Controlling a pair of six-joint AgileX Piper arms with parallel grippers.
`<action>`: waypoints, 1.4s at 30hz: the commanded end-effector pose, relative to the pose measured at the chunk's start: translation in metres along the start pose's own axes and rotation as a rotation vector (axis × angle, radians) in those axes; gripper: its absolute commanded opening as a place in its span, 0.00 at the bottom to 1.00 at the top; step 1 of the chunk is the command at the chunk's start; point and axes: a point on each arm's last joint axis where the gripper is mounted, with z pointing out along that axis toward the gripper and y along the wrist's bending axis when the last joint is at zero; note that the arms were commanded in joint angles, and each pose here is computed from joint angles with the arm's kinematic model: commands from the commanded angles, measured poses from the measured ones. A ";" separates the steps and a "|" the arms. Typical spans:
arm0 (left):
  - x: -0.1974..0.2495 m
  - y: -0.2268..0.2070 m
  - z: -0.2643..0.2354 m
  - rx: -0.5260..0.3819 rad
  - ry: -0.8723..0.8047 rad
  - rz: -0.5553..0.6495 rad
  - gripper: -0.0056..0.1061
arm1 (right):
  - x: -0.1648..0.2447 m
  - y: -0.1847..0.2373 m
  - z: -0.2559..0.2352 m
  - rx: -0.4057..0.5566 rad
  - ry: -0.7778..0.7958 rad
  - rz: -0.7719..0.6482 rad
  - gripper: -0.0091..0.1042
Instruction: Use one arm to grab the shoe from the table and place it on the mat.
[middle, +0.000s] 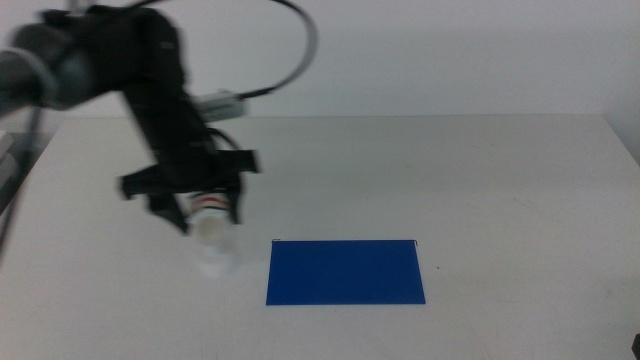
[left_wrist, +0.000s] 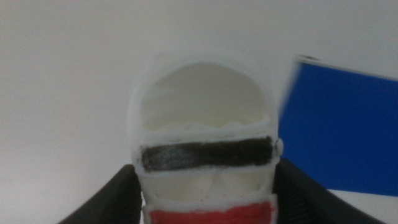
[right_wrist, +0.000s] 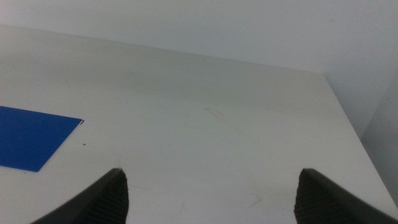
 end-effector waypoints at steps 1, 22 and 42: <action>0.015 -0.027 -0.021 0.023 0.026 0.024 0.09 | -0.005 0.000 0.000 0.003 -0.064 -0.021 0.77; 0.028 -0.129 0.015 0.080 0.047 0.185 0.09 | -0.005 0.000 0.000 0.003 -0.064 -0.021 0.77; 0.028 -0.129 0.015 0.056 0.082 -0.652 0.09 | -0.005 0.000 0.000 0.003 -0.064 -0.021 0.77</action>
